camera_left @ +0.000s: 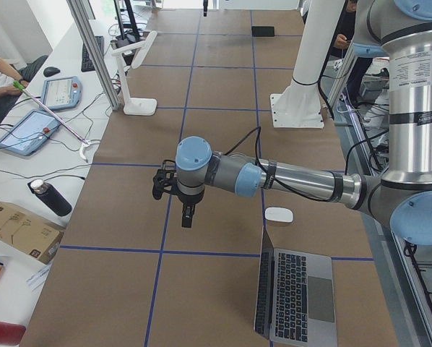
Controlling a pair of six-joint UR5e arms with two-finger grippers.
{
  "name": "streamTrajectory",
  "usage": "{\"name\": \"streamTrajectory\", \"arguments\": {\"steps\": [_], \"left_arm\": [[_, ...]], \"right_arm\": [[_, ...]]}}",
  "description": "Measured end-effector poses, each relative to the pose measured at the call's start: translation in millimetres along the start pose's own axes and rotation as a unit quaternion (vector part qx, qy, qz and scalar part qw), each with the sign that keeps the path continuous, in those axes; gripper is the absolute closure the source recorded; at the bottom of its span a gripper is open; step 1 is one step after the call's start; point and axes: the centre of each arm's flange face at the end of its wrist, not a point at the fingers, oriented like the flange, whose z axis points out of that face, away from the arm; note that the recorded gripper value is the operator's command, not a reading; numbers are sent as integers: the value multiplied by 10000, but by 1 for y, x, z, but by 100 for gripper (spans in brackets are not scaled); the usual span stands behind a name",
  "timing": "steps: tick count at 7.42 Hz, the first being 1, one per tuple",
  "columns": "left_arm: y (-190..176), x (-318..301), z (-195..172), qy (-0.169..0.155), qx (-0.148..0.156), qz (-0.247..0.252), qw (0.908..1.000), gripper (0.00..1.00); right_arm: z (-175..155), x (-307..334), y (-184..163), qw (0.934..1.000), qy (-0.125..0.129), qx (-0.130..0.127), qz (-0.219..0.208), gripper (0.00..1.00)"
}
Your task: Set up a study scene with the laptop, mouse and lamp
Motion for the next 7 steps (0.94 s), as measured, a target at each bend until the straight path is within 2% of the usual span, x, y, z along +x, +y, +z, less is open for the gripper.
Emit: {"name": "streamTrajectory", "arguments": {"steps": [2, 4, 6, 7], "left_arm": [[13, -11, 3, -227, -39, -123, 9997, 3], [48, -43, 9, -414, -187, -484, 9978, 2], [108, -108, -13, -504, -61, -1406, 9888, 0], [135, -137, -28, -521, 34, -1950, 9794, 0]], "right_arm": [[1, 2, -1, 9999, 105, 26, 5, 0], [0, 1, -2, 9999, 107, 40, 6, 0], [-3, -3, -4, 9999, 81, 60, -15, 0], [-3, -6, -5, 10000, 63, 66, -36, 0]]}}
